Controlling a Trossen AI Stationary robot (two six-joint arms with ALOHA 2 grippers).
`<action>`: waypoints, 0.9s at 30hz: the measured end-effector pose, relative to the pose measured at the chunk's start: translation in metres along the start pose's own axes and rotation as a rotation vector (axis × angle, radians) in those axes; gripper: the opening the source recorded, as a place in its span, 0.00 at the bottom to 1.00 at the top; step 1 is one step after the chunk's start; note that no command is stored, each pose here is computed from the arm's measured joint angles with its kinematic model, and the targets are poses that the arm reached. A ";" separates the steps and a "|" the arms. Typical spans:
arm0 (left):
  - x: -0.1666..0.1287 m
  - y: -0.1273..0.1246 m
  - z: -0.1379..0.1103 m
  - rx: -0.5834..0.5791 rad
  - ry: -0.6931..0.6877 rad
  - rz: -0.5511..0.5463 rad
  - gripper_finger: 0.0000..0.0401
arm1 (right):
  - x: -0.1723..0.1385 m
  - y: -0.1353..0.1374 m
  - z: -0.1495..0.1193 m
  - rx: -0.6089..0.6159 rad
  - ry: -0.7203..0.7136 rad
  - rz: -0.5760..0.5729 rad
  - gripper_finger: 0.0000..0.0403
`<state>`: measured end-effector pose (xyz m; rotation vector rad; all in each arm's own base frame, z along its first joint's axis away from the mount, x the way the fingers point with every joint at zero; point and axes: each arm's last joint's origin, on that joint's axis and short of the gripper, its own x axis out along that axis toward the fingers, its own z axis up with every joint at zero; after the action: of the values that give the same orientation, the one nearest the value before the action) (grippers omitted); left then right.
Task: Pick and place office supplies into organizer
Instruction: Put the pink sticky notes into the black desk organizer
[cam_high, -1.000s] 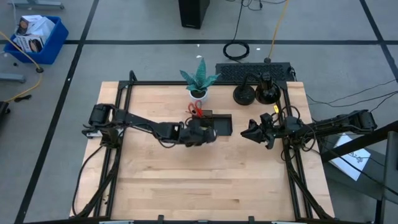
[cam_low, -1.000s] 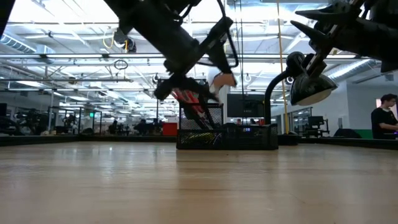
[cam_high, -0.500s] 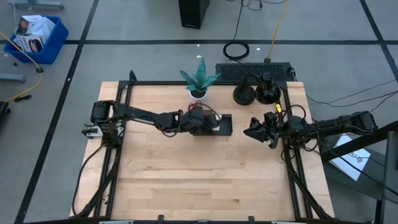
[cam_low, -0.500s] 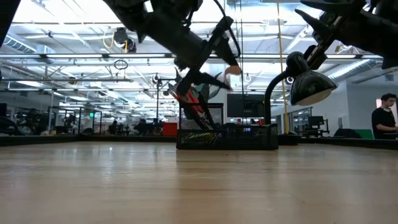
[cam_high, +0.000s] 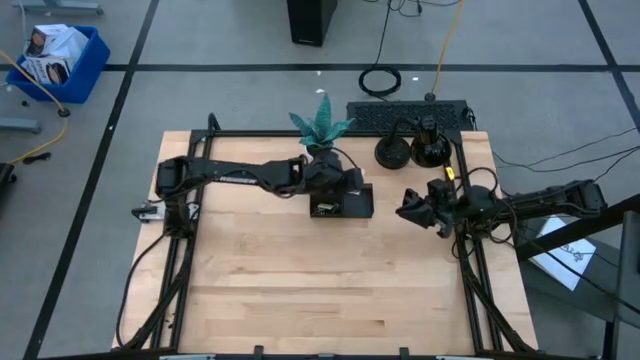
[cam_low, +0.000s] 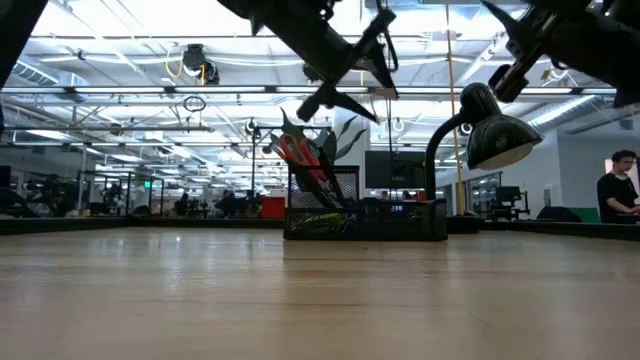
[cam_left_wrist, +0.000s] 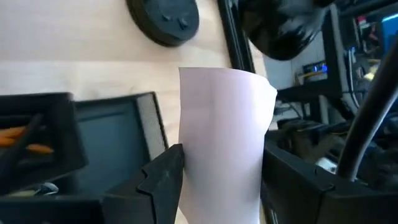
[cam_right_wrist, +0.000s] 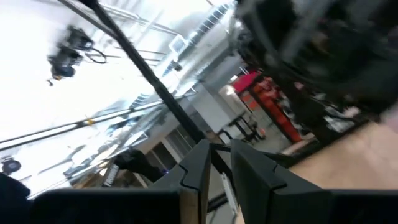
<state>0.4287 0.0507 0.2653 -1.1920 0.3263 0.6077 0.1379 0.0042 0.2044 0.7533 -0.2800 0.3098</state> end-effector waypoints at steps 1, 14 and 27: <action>0.004 -0.001 0.001 -0.002 0.015 -0.006 0.52 | 0.000 0.001 0.001 -0.003 -0.008 0.011 0.15; 0.048 0.005 -0.020 0.075 0.224 0.214 0.52 | -0.009 0.011 0.014 -0.061 -0.097 0.056 0.15; 0.060 0.008 -0.001 0.070 0.172 0.265 0.52 | -0.009 0.008 0.012 -0.032 -0.071 0.032 0.15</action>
<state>0.4717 0.0676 0.2262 -1.1444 0.6539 0.7184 0.1252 -0.0002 0.2147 0.7299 -0.3633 0.3085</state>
